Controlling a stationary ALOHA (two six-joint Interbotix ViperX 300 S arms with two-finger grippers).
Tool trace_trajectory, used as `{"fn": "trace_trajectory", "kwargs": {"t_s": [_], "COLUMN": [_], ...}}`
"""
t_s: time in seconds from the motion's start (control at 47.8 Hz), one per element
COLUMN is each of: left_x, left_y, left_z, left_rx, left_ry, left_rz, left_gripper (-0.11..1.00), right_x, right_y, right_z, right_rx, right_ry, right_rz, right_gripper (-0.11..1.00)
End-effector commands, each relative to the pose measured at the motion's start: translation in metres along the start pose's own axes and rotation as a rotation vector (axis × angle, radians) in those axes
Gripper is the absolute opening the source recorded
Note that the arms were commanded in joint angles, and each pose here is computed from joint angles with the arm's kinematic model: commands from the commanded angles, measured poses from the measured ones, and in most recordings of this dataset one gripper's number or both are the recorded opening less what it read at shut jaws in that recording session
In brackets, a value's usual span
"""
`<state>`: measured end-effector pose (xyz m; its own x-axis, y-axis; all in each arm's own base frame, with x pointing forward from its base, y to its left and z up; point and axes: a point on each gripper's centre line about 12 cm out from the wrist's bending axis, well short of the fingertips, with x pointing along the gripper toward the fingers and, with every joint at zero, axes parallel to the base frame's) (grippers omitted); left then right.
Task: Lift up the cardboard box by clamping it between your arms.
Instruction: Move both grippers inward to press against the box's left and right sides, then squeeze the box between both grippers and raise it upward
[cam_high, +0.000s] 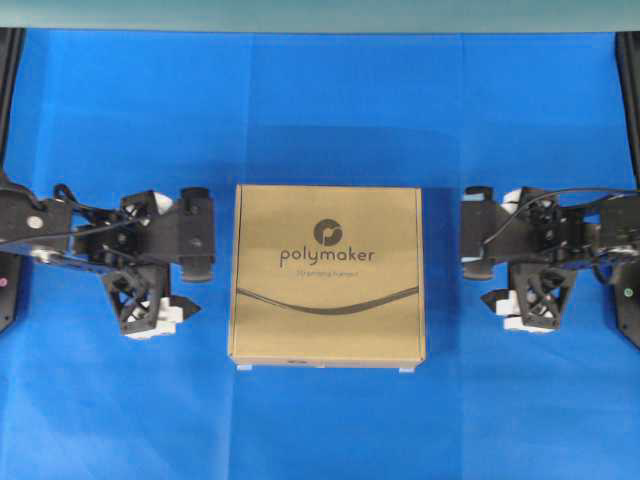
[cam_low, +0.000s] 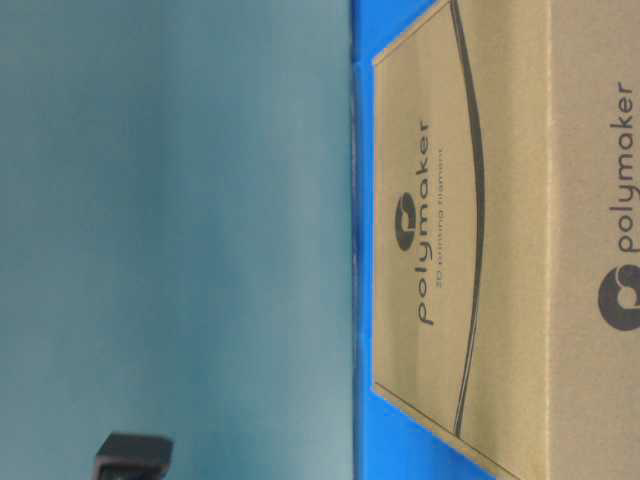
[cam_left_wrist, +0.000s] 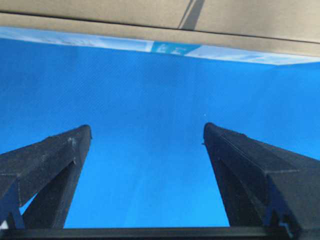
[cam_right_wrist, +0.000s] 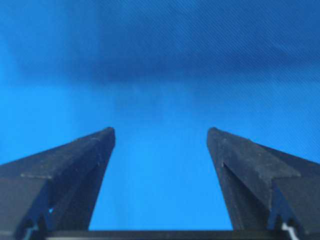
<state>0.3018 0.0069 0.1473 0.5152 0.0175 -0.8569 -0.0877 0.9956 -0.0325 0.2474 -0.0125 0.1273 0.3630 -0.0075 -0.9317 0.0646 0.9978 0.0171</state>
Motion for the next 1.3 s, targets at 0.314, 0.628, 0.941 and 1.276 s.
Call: {"fn": "trace_trajectory", "kwargs": {"t_s": [0.314, 0.628, 0.941, 1.276], "left_x": [0.018, 0.03, 0.033, 0.031], "left_y": [0.0, -0.001, 0.0, 0.002], "left_z": [0.024, 0.028, 0.04, 0.042], "left_rx": [0.013, 0.037, 0.058, 0.052], "left_ry": [0.003, 0.023, 0.007, 0.0], "left_rz": [0.004, 0.006, 0.007, 0.009], "left_gripper": [0.88, 0.88, 0.88, 0.88], "right_x": [0.029, 0.042, 0.045, 0.044], "right_y": [0.0, 0.0, 0.0, 0.002], "right_z": [0.029, 0.049, 0.061, 0.069], "right_rx": [-0.011, -0.025, -0.025, -0.02], "right_ry": [-0.055, -0.067, -0.083, -0.152], "right_rz": [-0.004, -0.004, -0.004, -0.002], "right_gripper": [1.0, 1.0, 1.0, 1.0]}}
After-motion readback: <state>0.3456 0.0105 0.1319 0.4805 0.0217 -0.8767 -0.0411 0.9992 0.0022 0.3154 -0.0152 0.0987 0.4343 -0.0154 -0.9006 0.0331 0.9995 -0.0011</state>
